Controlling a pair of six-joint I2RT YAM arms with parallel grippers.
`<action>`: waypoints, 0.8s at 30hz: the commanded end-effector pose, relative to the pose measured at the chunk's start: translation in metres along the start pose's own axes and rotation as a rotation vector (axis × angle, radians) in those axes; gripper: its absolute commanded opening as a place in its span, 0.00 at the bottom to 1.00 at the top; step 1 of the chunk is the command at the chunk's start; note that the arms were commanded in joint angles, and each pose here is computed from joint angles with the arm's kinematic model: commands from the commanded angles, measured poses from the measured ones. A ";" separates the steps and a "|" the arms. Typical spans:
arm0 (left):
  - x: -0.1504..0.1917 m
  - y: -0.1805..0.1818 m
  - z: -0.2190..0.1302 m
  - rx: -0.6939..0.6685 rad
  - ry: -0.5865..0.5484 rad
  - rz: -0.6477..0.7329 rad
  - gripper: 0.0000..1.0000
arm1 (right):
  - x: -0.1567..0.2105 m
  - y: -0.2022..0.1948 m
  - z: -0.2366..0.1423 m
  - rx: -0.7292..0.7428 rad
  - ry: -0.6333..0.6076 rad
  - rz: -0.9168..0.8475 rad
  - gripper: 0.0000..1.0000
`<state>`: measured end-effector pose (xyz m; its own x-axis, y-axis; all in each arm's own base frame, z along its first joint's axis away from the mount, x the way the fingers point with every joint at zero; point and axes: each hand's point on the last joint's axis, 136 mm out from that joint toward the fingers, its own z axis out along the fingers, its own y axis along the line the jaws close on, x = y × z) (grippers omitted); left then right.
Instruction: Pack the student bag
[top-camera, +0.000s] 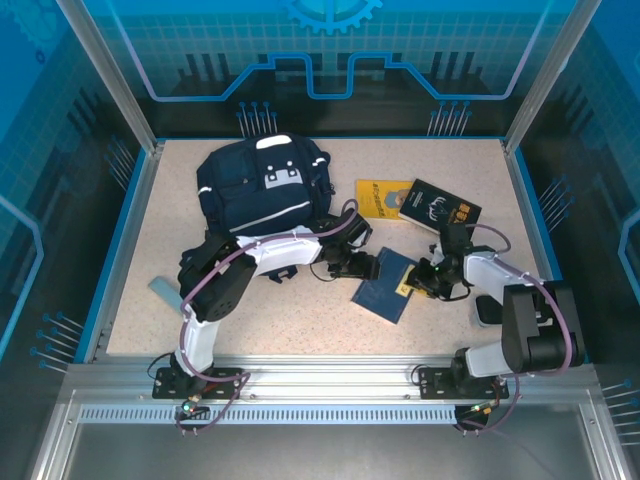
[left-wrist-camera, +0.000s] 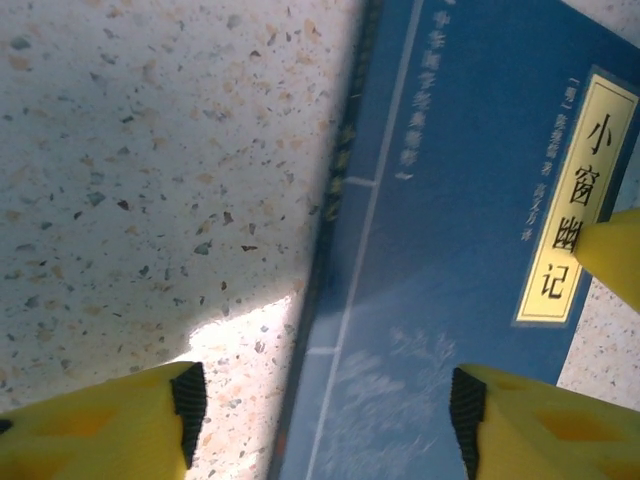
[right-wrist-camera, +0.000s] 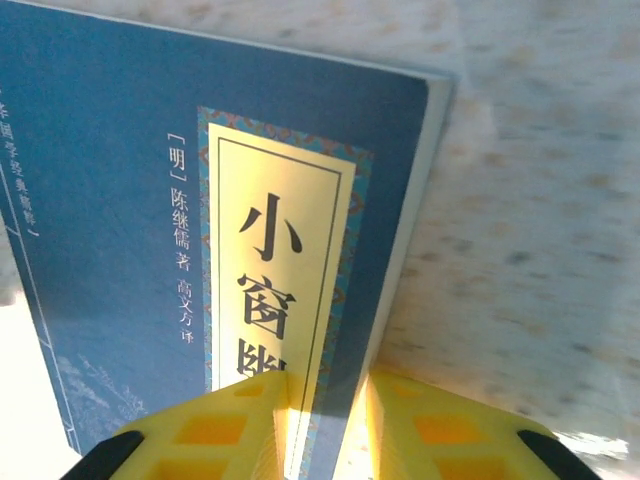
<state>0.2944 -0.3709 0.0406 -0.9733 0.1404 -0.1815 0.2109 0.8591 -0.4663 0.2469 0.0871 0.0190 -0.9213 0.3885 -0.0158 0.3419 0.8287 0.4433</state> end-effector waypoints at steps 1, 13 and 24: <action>0.002 0.002 0.008 -0.025 0.032 0.001 0.62 | -0.003 0.037 0.003 -0.135 0.035 -0.056 0.27; 0.012 0.039 0.031 -0.220 0.073 0.011 0.47 | 0.001 0.016 0.004 0.046 0.063 -0.050 0.36; 0.024 0.057 0.040 -0.317 0.111 0.018 0.41 | 0.011 0.030 0.014 0.077 0.097 -0.085 0.39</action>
<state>0.3020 -0.3635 0.0179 -0.9715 0.1607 -0.1743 0.2076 0.9316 -0.2983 0.2520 0.1123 0.0174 -0.9563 0.2921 0.0085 0.2735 0.8844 0.3782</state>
